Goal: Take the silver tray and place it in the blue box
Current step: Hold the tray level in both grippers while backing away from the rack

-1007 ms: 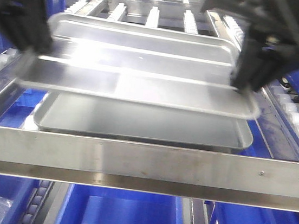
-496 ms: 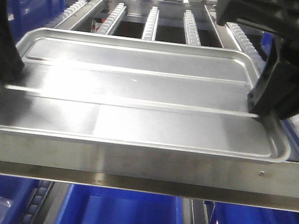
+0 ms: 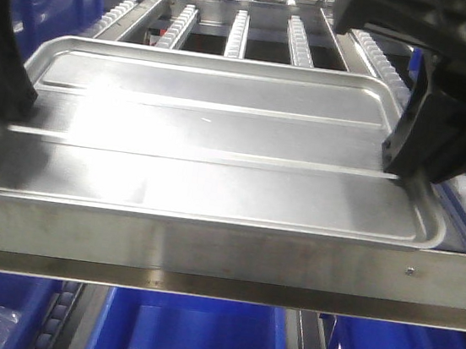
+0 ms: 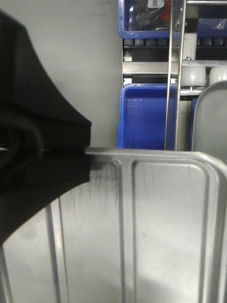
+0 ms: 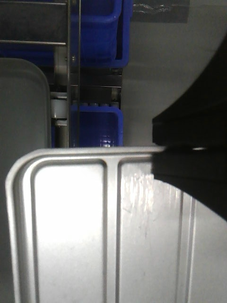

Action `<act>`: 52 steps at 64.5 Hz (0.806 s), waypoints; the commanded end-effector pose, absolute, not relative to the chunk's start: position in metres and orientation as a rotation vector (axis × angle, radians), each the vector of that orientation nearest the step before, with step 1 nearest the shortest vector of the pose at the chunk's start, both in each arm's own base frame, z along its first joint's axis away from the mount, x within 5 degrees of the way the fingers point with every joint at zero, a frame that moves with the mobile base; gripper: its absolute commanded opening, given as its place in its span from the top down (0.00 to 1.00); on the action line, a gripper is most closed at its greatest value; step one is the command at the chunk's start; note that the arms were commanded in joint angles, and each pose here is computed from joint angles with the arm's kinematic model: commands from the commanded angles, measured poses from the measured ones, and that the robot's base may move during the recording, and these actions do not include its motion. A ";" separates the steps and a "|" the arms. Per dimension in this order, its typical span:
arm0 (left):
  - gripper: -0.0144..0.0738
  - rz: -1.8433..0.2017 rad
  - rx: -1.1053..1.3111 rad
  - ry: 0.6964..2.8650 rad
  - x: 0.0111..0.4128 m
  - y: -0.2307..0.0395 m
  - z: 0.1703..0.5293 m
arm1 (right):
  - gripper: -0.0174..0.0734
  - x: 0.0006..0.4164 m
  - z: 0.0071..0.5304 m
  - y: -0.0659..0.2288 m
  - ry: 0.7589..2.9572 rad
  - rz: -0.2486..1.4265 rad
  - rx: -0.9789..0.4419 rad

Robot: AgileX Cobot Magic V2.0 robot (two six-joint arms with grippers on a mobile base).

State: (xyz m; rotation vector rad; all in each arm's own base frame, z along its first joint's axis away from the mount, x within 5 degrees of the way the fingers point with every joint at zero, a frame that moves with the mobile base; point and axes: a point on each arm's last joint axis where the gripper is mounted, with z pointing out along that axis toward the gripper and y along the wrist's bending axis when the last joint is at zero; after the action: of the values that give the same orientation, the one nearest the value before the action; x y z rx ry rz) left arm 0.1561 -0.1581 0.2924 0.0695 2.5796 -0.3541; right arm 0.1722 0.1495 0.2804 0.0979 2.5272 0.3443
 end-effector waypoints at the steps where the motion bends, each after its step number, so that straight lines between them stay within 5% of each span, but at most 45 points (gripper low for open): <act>1: 0.95 -0.281 0.107 2.527 0.157 -0.150 0.303 | 0.74 0.174 0.292 0.139 2.470 0.260 0.073; 52: 0.95 -0.283 0.108 2.526 0.157 -0.150 0.304 | 0.74 0.174 0.292 0.139 2.471 0.259 0.073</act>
State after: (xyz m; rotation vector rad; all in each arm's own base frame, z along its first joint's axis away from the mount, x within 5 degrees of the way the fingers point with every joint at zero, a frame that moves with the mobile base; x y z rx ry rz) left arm 0.1563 -0.1583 0.2926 0.0763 2.5755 -0.3549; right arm 0.1724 0.1495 0.2804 0.0961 2.5259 0.3425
